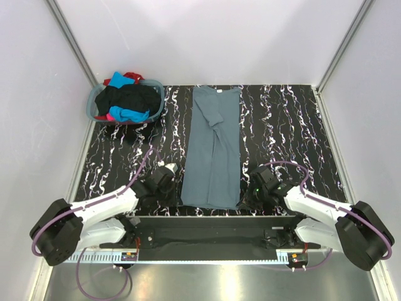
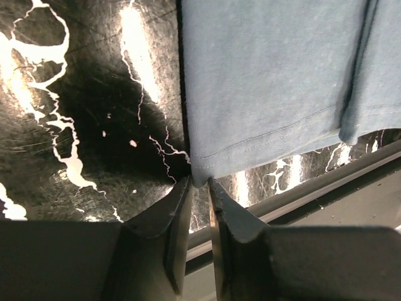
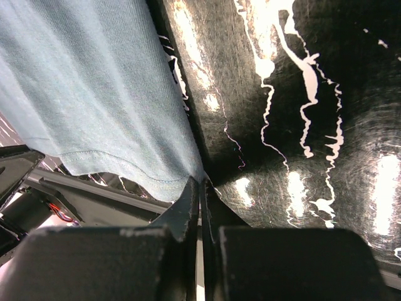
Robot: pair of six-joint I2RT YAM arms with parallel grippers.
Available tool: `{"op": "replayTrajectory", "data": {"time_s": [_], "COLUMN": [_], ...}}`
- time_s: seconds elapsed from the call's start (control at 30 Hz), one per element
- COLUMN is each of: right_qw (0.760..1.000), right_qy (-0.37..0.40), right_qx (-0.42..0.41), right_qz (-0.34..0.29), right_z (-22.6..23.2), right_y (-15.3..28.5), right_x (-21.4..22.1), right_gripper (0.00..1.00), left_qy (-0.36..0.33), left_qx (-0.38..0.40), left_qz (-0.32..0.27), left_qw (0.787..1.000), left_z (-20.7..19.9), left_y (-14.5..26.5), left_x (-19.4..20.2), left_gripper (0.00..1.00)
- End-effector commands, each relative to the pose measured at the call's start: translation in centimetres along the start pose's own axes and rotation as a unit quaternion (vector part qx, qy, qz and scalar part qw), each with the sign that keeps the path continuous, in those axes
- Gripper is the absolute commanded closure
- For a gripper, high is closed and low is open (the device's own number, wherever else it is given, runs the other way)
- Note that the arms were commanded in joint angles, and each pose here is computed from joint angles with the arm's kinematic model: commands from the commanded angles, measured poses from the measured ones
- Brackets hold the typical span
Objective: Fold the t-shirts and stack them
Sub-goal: Fold the tshirt
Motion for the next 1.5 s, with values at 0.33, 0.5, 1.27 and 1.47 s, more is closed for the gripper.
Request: {"op": "replayTrajectory", "data": {"time_s": [0.33,0.5,1.27,1.47], "right_qw": [1.0,1.0,0.998,0.997], "right_qy": [0.011,0.016,0.019,0.024], "right_qx": [0.017,0.014,0.022,0.007], "right_qz": [-0.015,-0.017,-0.062,-0.071], "right_z": [-0.8,-0.6,-0.6,0.1], "right_y": [-0.1,0.0,1.7,2.6], "right_x": [-0.1,-0.2,-1.2,-1.4], "right_gripper": [1.0,1.0,1.0,1.0], "left_qy": [0.029,0.04,0.035,0.028], "left_qx": [0.016,0.007,0.06,0.049], "left_qz": [-0.042,-0.03,-0.023,-0.015], "left_qw": [0.999,0.999,0.997,0.998], "left_z": [-0.8,-0.5,-2.8,-3.0], "left_y": [1.3,0.3,1.6,1.1], "left_x": [-1.1,-1.1,-0.5,0.0], "left_gripper": [0.59,0.62,1.0,1.0]}}
Point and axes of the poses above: each gripper's point midway between its finger pads, its own y axis back along the fingers, its own z axis along the line the jaws close on, x = y × z, the point moved 3 cm from there along y, back along the fingers, and after that the axes turned 6 degrees about y, right-handed, at the moved point
